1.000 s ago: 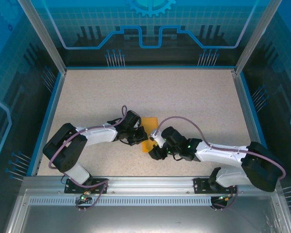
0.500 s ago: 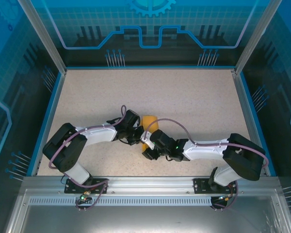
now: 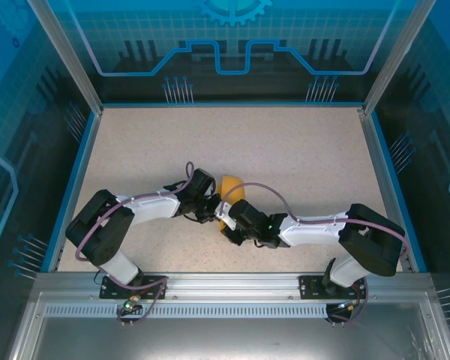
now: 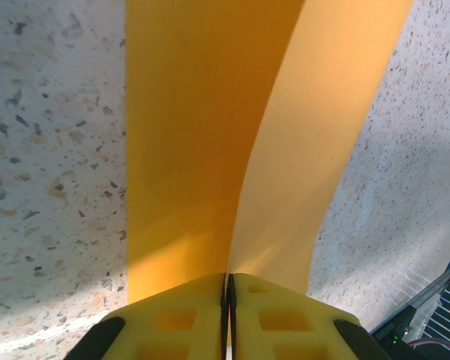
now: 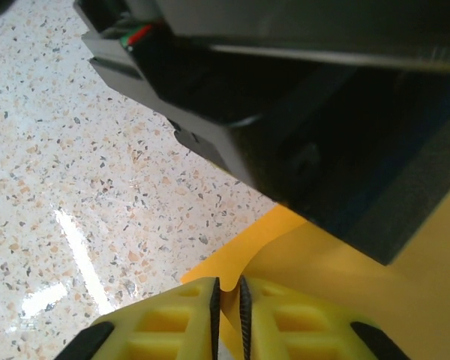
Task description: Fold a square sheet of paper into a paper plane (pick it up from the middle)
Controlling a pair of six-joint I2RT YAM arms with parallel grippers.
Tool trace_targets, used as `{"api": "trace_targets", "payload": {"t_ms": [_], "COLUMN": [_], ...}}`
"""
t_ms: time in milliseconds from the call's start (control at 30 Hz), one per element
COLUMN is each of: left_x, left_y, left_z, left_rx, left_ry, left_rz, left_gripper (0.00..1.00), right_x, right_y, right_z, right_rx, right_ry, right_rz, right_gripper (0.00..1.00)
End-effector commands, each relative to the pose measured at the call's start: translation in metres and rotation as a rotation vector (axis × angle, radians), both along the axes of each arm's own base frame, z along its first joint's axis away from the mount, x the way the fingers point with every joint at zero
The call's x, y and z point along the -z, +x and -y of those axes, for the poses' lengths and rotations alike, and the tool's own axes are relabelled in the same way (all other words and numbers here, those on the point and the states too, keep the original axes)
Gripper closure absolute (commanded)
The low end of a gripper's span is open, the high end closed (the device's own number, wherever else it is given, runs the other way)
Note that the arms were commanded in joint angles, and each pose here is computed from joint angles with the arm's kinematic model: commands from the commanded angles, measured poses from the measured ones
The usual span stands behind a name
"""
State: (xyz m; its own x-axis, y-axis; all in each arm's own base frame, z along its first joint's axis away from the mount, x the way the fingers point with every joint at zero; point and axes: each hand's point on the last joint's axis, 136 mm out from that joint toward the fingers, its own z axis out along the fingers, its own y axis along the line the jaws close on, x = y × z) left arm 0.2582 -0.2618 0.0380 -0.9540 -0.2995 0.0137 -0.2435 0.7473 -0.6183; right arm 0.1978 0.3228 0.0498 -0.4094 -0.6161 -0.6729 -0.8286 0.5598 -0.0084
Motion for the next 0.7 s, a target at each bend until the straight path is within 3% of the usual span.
{"api": "trace_targets", "payload": {"t_ms": [0, 167, 267, 433, 667], "left_x": [0.001, 0.001, -0.001, -0.005, -0.017], "left_y": [-0.002, -0.002, -0.002, 0.001, 0.003], "left_z": [0.001, 0.0, 0.0, 0.0, -0.011], "left_rx": [0.005, 0.007, 0.012, 0.021, 0.046], "left_ry": [-0.014, -0.012, -0.01, -0.004, 0.073], "left_rz": [-0.022, -0.02, -0.018, -0.004, 0.04], "left_gripper": [0.88, 0.84, 0.76, 0.74, 0.51], "right_x": [-0.017, -0.02, -0.024, -0.027, -0.029], "right_y": [0.008, 0.011, 0.013, 0.016, 0.022], "right_z": [-0.007, -0.005, -0.003, 0.0, 0.004], "right_rx": [0.007, 0.005, 0.002, -0.01, -0.034], "right_ry": [0.051, 0.071, 0.088, 0.095, 0.1], "right_rz": [0.008, -0.009, -0.026, -0.047, -0.089], "right_gripper": [0.88, 0.96, 0.99, 1.0, 1.0]}}
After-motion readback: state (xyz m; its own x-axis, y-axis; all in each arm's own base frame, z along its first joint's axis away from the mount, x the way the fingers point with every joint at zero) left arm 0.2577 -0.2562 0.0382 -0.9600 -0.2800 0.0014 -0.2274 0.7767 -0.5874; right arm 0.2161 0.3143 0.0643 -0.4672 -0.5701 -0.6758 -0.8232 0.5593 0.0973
